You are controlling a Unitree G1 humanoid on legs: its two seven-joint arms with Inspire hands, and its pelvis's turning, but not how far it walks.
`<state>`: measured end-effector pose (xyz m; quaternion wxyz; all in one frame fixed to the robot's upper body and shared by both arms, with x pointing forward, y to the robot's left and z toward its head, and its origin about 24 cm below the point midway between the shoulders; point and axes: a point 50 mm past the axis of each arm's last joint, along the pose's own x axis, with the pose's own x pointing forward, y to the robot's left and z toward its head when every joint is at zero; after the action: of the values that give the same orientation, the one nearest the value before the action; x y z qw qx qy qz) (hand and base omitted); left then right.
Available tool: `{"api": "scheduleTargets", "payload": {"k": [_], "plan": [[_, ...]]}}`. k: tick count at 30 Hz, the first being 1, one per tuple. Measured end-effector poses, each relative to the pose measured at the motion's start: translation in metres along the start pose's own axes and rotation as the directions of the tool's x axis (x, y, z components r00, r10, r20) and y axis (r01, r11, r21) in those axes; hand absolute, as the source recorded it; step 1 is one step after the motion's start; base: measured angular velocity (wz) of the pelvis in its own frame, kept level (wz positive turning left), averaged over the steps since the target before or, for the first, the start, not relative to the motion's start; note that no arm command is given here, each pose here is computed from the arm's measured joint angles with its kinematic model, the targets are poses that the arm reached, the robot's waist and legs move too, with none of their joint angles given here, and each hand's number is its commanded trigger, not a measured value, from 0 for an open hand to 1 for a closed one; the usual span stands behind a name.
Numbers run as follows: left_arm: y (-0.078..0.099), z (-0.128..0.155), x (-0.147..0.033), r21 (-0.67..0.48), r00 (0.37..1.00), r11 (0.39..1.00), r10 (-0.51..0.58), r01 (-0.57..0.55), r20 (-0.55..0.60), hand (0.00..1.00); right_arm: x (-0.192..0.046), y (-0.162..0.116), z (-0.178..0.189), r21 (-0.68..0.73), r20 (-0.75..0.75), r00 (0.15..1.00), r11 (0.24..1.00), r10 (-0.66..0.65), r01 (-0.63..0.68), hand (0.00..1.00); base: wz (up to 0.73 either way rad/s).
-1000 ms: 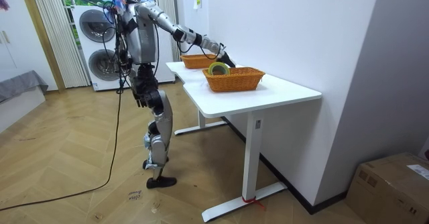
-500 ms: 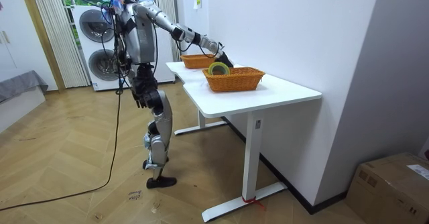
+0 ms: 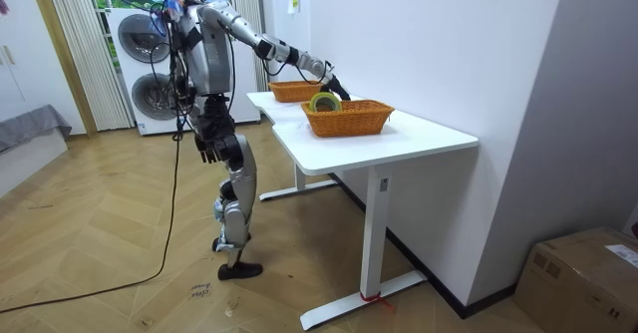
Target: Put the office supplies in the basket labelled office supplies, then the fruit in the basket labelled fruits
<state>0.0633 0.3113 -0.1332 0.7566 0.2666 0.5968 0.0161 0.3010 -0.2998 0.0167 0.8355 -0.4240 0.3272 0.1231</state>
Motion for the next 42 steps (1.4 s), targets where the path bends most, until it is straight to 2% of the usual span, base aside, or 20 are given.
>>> {"api": "scheduleTargets", "payload": {"k": [9, 15, 28, 35, 42], "plan": [[0.000, 0.000, 0.000, -0.002, 1.000, 1.000, -0.013, 0.013, 0.000, 0.00, -0.003, 0.000, -0.003, -0.017, -0.001, 1.000, 1.000, -0.012, 0.012, 1.00, 0.00], [-0.002, -0.006, -0.001, 0.008, 1.000, 1.000, -0.027, 0.027, -0.014, 0.00, -0.005, 0.005, 0.003, -0.026, 0.043, 0.998, 0.999, 0.036, -0.035, 1.00, 0.00], [-0.001, -0.009, -0.003, 0.004, 0.999, 0.999, -0.038, 0.038, 0.001, 0.00, -0.014, 0.022, 0.017, -0.157, 0.132, 0.984, 0.982, 0.122, -0.101, 1.00, 0.02], [-0.005, -0.017, -0.006, -0.027, 0.999, 0.999, -0.036, 0.036, -0.002, 0.00, -0.016, 0.022, 0.021, -0.248, 0.113, 0.987, 0.965, 0.115, -0.084, 1.00, -0.02], [-0.006, -0.021, -0.007, -0.033, 0.999, 0.999, -0.033, 0.033, -0.010, 0.00, -0.024, 0.016, 0.044, -0.273, 0.211, 0.973, 0.961, 0.095, -0.035, 1.00, 0.00]]}}
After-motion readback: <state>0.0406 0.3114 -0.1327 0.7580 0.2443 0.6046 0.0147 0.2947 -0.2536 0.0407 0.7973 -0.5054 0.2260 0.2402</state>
